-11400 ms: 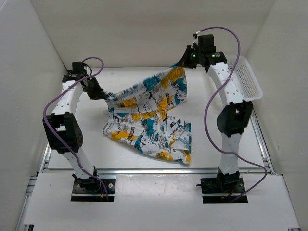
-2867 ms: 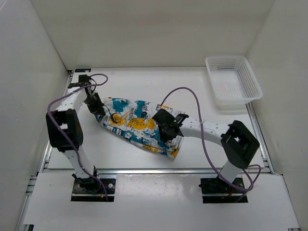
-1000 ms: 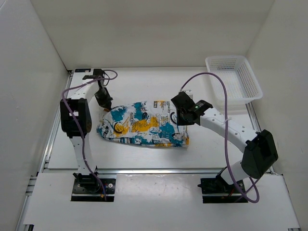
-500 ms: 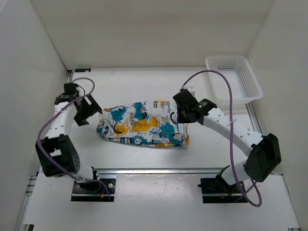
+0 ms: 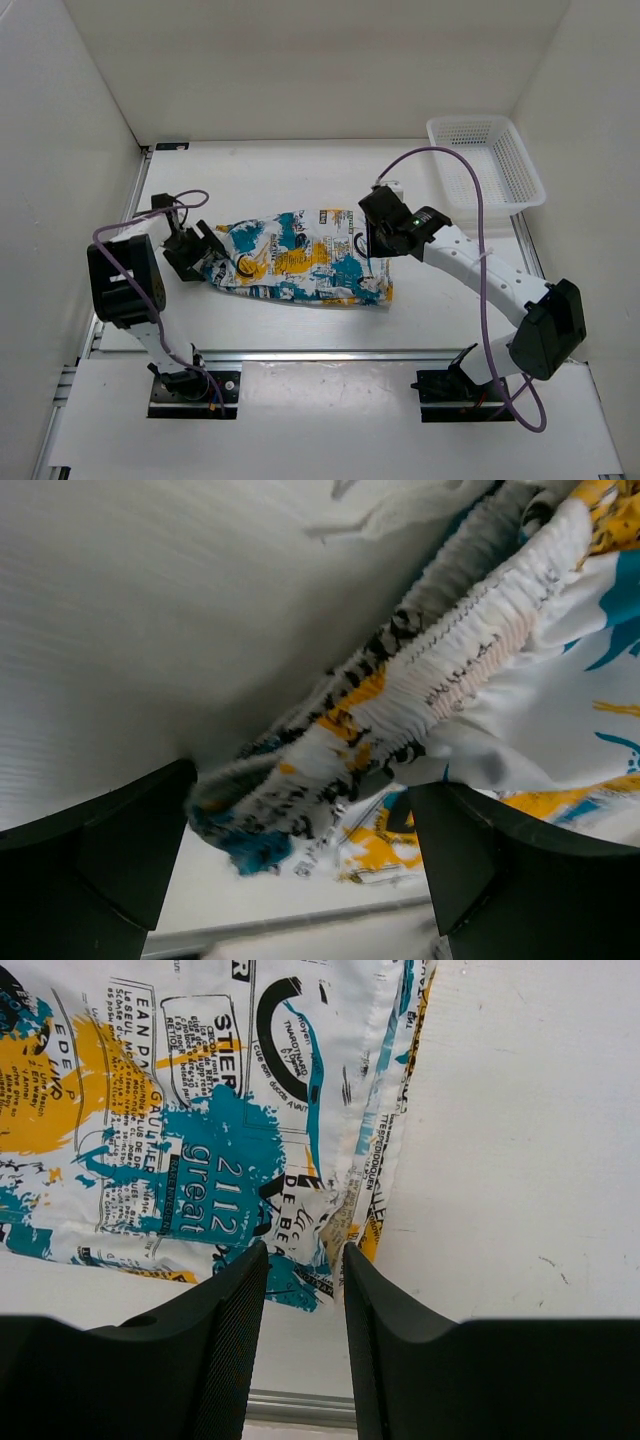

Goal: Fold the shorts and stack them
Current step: Fold the shorts

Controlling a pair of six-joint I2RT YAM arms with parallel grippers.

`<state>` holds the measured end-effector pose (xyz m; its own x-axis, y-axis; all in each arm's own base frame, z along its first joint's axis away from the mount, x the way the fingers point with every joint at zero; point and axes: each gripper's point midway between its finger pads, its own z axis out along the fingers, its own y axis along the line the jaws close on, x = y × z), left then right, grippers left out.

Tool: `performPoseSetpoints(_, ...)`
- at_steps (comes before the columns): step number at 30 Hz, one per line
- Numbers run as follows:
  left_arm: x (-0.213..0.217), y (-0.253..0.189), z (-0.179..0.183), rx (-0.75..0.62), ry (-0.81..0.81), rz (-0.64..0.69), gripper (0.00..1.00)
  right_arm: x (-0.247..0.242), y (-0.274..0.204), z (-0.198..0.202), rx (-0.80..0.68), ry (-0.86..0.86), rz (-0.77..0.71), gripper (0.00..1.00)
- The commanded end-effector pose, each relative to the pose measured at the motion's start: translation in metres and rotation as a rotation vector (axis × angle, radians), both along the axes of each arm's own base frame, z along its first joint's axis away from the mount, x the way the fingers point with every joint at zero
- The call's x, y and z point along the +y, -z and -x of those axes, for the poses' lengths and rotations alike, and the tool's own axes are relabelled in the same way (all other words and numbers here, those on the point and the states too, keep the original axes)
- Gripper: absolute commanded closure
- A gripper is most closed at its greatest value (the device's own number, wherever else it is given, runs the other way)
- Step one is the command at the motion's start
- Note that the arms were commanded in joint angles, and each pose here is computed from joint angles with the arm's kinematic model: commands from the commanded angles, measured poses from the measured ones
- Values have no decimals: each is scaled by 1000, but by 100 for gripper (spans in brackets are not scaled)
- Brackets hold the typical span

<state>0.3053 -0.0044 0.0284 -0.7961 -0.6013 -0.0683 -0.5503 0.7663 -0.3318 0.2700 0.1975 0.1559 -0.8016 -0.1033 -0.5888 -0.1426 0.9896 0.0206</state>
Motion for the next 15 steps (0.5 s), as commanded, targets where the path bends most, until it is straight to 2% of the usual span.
performPoseSetpoints(1, -19, -6, -30, -78, 18, 81, 1, -2, -15, 3, -36, -20, -24, 59)
performPoseSetpoints(4, -34, 2, -34, -51, 23, 96, 1, -2, -18, 4, -41, -12, -35, 59)
performPoseSetpoints(6, -45, 2, -35, -45, 41, 92, 9, -2, -18, 4, -41, -12, -35, 59)
performPoseSetpoints(7, -46, 2, -36, -40, 24, 96, 25, -2, -18, 4, -41, -12, -35, 59)
performPoseSetpoints(10, -51, 1, -38, -44, 34, 79, 60, -3, -18, 6, -41, -12, -35, 59)
performPoseSetpoints(11, -51, -1, -41, -53, 35, 78, 78, -3, -18, 6, -41, -12, -35, 59)
performPoseSetpoints(12, -49, -4, -42, -64, 32, 66, 90, -3, -18, 6, -41, -12, -35, 59)
performPoseSetpoints(15, -35, -27, -61, -143, 12, -13, 90, -3, -18, 6, -41, -12, -35, 59)
